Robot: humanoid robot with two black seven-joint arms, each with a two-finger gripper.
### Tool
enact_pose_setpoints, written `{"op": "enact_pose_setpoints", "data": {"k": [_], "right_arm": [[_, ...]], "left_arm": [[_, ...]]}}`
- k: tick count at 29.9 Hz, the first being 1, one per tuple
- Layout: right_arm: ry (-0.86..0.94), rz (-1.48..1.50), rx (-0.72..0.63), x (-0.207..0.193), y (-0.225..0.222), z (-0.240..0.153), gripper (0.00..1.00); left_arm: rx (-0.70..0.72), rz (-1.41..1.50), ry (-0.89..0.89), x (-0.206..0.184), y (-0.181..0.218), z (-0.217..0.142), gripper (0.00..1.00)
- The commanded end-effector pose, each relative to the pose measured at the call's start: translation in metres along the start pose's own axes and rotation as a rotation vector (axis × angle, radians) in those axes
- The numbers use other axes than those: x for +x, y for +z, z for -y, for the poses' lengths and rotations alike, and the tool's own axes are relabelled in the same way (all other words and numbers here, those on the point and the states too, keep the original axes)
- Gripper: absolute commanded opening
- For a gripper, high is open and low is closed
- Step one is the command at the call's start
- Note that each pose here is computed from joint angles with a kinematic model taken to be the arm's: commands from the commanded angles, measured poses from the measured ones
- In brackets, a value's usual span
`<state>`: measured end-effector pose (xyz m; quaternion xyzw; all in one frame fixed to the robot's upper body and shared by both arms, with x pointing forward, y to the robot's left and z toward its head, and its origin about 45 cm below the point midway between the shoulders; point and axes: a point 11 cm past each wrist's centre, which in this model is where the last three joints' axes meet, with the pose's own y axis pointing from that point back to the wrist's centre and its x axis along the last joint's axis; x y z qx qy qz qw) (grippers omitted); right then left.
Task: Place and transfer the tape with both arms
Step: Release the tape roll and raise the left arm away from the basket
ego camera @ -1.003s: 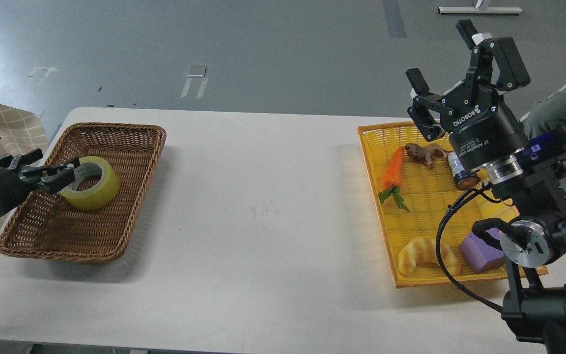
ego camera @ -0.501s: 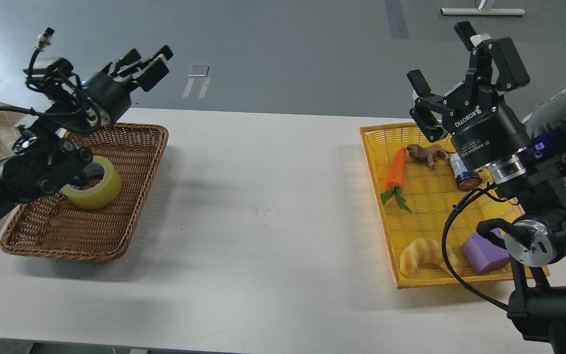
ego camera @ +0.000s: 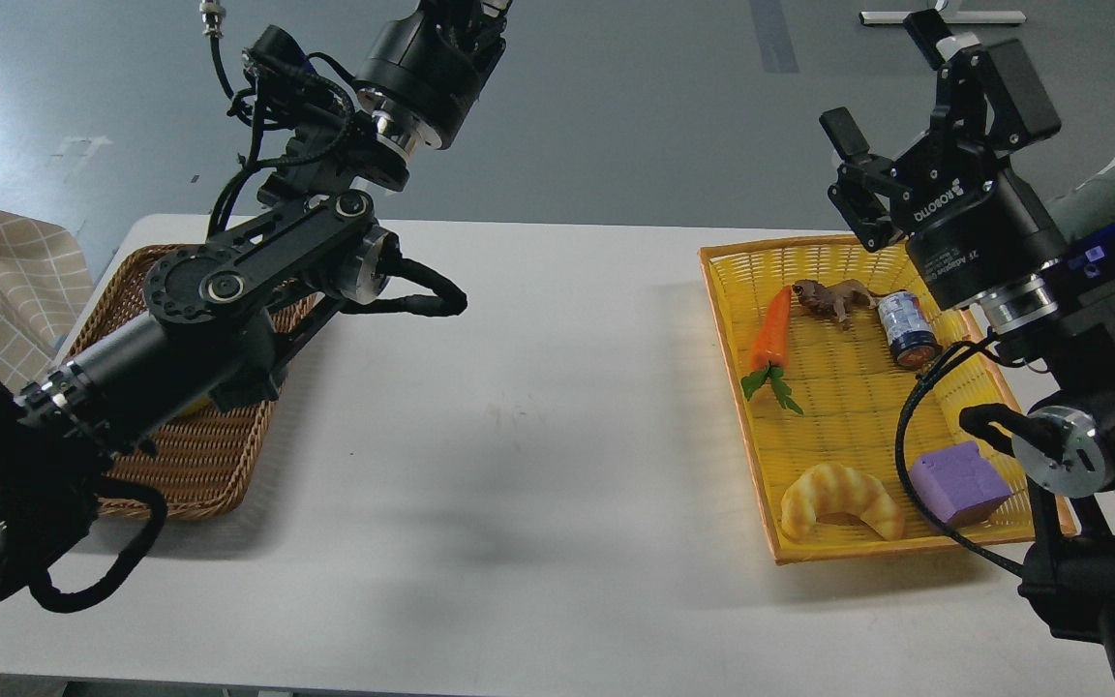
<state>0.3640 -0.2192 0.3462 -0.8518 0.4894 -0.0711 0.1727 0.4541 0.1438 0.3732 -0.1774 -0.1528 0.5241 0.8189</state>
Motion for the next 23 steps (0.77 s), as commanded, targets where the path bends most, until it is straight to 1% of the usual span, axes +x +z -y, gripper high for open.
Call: {"op": "enact_pose_setpoints", "data": {"k": [1, 5, 7, 9, 12, 16, 18, 23], "right_arm": [[-0.020, -0.093, 0.016, 0.003, -0.016, 0.017, 1.00], [-0.034, -0.118, 0.030, -0.002, -0.023, 0.035, 1.00], [-0.069, -0.104, 0.053, -0.016, -0.029, 0.051, 1.00], [-0.091, -0.086, 0.065, -0.028, -0.029, 0.061, 1.00], [-0.091, -0.053, 0.058, -0.035, -0.022, 0.069, 1.00], [-0.070, -0.049, 0.059, -0.030, -0.021, 0.072, 1.00], [-0.072, -0.048, 0.074, -0.030, -0.025, 0.072, 1.00], [-0.086, -0.045, 0.064, -0.035, -0.021, 0.070, 1.00]], "left_arm": [[-0.048, -0.151, -0.067, -0.017, 0.011, -0.013, 0.98], [-0.058, -0.206, -0.102, -0.016, 0.012, -0.018, 0.98], [-0.088, -0.293, -0.125, -0.007, 0.015, -0.024, 0.98], [-0.110, -0.397, -0.084, -0.002, 0.012, -0.036, 0.98], [-0.111, -0.457, -0.007, 0.003, 0.000, -0.053, 0.98], [-0.087, -0.441, 0.021, 0.006, -0.010, -0.064, 0.98], [-0.091, -0.426, 0.018, 0.008, -0.009, -0.064, 0.98], [-0.091, -0.422, 0.019, 0.011, -0.009, -0.065, 0.98]]}}
